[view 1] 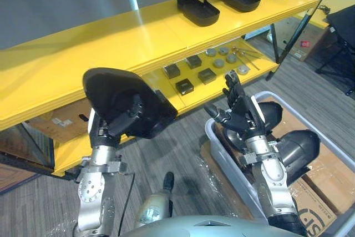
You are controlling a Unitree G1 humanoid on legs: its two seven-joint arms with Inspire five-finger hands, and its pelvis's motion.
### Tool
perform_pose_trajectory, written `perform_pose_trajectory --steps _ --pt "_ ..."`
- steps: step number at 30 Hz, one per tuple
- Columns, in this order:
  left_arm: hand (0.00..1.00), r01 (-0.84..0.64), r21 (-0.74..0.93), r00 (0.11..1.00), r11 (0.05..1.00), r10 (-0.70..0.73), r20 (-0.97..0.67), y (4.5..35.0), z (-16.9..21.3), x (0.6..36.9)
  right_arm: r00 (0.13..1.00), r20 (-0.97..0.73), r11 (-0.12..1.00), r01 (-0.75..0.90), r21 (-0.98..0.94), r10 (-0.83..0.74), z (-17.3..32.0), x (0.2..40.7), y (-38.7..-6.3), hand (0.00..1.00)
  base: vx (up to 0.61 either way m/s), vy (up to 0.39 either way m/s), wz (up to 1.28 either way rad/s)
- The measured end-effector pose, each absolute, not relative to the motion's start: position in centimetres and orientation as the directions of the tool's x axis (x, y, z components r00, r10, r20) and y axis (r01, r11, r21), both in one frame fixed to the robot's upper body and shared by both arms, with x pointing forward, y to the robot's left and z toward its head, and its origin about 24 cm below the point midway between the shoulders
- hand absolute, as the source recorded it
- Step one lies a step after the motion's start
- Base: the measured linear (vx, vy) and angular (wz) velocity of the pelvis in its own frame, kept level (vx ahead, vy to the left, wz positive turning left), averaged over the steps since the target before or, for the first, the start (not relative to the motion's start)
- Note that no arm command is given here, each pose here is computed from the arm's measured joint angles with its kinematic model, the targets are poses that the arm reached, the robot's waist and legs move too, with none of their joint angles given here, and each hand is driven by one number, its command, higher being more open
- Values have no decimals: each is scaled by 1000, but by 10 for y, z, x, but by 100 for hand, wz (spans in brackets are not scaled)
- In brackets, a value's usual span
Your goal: Walk over and take three plastic housings, then place them on the shelf
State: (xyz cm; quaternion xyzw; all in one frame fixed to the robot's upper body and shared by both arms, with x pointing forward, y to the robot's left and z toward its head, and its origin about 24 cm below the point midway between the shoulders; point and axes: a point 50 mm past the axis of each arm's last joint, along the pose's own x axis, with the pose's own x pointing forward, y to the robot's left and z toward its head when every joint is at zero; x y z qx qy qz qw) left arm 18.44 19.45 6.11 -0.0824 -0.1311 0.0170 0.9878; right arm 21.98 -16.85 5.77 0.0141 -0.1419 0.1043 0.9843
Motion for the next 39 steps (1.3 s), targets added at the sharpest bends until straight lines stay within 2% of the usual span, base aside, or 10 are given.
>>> perform_pose_trajectory --steps 5,14,18,21,24,30,33,39 --pt "0 -20 -171 969 985 61 239 193 60 172 926 304 972 -234 1 223 62 214 -163 100 -123 -9 4" --pt "0 -50 -148 964 988 87 252 202 63 167 919 369 971 -198 132 137 65 211 -163 100 117 115 10" --pt "0 -78 -90 948 993 101 301 221 74 171 948 310 982 -123 141 74 49 212 -170 100 277 175 51" --pt "0 -150 -64 936 987 162 313 235 79 169 967 250 986 -86 143 48 35 214 -169 100 337 151 23" --pt "0 -186 -66 927 980 197 319 240 81 169 963 264 987 -95 128 58 39 216 -167 100 321 81 9" --pt "0 -126 -71 928 989 143 344 227 86 183 909 410 991 -108 73 69 74 210 -178 100 274 -121 50" --pt "0 -102 -120 939 988 136 316 216 77 181 900 428 994 -105 15 88 82 208 -187 100 280 -214 39" --pt "0 -82 -119 936 990 117 332 214 80 184 912 409 999 -46 -2 43 82 207 -204 100 139 -83 8"
